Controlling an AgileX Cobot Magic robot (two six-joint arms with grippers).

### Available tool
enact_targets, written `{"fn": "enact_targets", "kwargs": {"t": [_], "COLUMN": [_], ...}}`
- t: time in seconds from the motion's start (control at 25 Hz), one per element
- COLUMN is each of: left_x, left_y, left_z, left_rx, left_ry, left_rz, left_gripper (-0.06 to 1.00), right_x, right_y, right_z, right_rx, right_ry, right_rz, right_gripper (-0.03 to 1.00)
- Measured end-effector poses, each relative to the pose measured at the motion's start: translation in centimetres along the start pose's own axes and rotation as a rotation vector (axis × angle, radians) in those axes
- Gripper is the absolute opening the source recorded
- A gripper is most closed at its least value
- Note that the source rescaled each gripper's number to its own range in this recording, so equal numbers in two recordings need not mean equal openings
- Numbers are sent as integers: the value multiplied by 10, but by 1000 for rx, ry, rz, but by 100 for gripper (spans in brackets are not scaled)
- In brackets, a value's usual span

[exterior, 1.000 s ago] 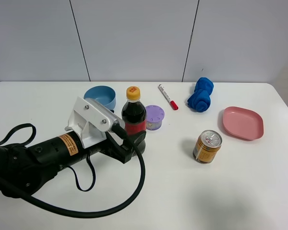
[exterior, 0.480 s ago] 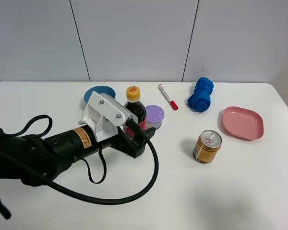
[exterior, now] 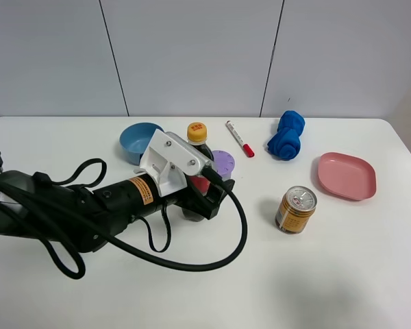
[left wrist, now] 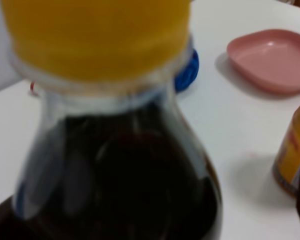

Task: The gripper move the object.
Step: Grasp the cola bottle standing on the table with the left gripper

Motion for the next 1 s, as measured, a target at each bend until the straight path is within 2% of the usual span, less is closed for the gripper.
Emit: {"fn": "enact_targets", "kwargs": {"t": [0.2, 0.48, 0.6, 0.72, 0.76, 0.8, 0.88, 0.92, 1.0], "left_x": [13, 21, 23, 21, 20, 19, 20, 20, 20], "left_y": [-4, 1, 7, 12, 12, 12, 7, 5, 5], "left_z": [4, 4, 6, 8, 9, 10, 12, 12, 13], "left_rx": [2, -23, -39, -48, -47, -46, -34, -31, -32], "left_ry": [28, 43, 40, 29, 25, 20, 21, 17, 14], "left_rz": [-3, -10, -5, 5, 9, 13, 16, 23, 26], "left_gripper": [100, 100, 91, 73, 61, 46, 8, 0, 1], "right_x": [0, 0, 0, 0, 0, 0, 0, 0, 0], "right_y": [0, 0, 0, 0, 0, 0, 0, 0, 0], "right_z": [0, 0, 0, 0, 0, 0, 0, 0, 0], "right_rx": [0, 0, 0, 0, 0, 0, 0, 0, 0], "right_ry": [0, 0, 0, 0, 0, 0, 0, 0, 0], "right_rz": [0, 0, 0, 0, 0, 0, 0, 0, 0], "right_gripper": [100, 100, 100, 100, 100, 100, 100, 100, 100]}}
Point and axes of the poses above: a point on each arm's last joint axis where the gripper is mounted, z pointing out along that axis toward the gripper, x along the wrist's bending axis when the last joint is at zero, y = z × x, the point moved 9 cm from there along z, pointing out along that axis toward the gripper, and after that the axes turned 15 degrees about -z, right-handed, at the moved point
